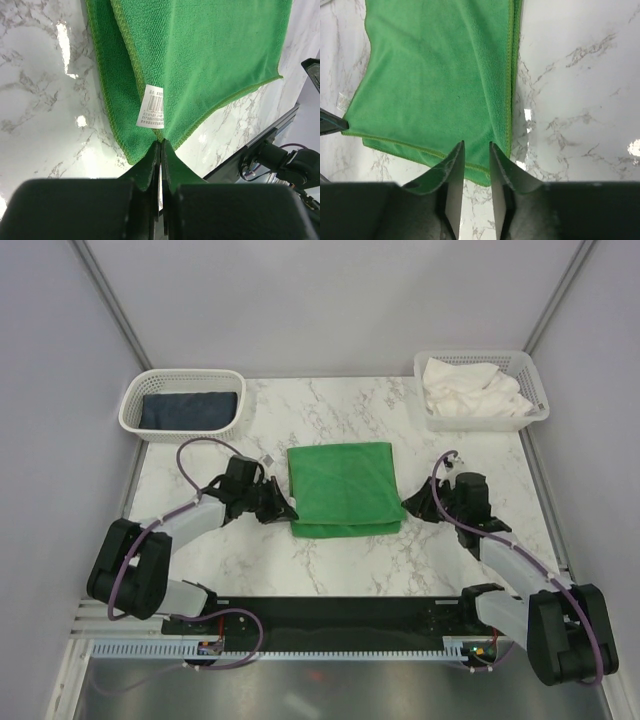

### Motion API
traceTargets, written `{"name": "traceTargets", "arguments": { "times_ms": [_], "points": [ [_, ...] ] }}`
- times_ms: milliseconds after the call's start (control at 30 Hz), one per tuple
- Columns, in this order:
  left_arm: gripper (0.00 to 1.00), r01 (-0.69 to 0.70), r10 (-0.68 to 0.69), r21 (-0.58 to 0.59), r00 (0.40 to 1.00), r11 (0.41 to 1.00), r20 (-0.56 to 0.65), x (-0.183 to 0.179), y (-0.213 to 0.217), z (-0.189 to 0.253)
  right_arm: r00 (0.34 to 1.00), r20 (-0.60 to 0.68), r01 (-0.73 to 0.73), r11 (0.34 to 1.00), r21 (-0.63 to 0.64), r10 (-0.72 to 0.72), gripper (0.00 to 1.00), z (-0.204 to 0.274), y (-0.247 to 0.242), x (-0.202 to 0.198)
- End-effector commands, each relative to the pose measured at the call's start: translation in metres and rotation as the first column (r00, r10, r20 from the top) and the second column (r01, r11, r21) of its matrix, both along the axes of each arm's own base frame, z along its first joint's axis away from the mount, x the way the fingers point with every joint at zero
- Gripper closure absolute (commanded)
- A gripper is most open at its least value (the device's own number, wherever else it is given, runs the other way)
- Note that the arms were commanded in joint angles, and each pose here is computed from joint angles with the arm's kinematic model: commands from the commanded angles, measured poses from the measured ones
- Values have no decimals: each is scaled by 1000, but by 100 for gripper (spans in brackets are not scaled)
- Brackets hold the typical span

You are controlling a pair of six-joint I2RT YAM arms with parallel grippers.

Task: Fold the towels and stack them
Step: Fold the towel

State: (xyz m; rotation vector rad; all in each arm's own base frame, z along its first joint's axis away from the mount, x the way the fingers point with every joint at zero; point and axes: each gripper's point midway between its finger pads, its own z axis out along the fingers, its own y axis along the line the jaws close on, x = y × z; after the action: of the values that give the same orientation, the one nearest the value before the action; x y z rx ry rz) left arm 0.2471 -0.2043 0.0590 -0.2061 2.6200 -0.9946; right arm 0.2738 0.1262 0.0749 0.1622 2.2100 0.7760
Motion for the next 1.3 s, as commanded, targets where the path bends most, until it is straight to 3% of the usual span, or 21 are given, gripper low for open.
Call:
{"name": "traceTargets", "arguments": {
  "times_ms": [0, 133, 167, 333, 433, 700, 900, 1267],
  "points": [
    [96, 17, -18, 21, 999, 1000, 48, -1, 2, 3, 1000, -17, 23, 999, -37, -24, 65, -2, -8, -8],
    [96, 17, -17, -1, 994, 1000, 106, 6, -1, 22, 996, -28, 81, 994, -76, -84, 62, 4, -19, -10],
    [48, -26, 24, 74, 999, 997, 23, -6, 13, 10, 993, -31, 112, 990, -87, -115, 63, 7, -24, -8],
    [40, -73, 69, 148, 997, 986, 30, -6, 27, 16, 993, -26, 112, 989, -94, -115, 63, 24, -23, 4],
    [39, -95, 88, 175, 995, 980, 49, -3, 33, 17, 994, -57, 92, 992, -89, -97, 65, 21, -19, 8],
    [47, 1, -10, 94, 996, 996, 88, 15, 9, 38, 970, -243, 15, 999, -47, -26, 67, -6, 2, -16],
    [47, 68, -75, 134, 996, 989, 51, 0, -6, 21, 966, -243, 84, 996, -32, -90, 64, -2, -2, -23],
    [46, -9, 12, 205, 1000, 979, -13, -4, -14, -16, 956, -247, 143, 986, -81, -159, 67, -6, -13, -21]
  ]
}}
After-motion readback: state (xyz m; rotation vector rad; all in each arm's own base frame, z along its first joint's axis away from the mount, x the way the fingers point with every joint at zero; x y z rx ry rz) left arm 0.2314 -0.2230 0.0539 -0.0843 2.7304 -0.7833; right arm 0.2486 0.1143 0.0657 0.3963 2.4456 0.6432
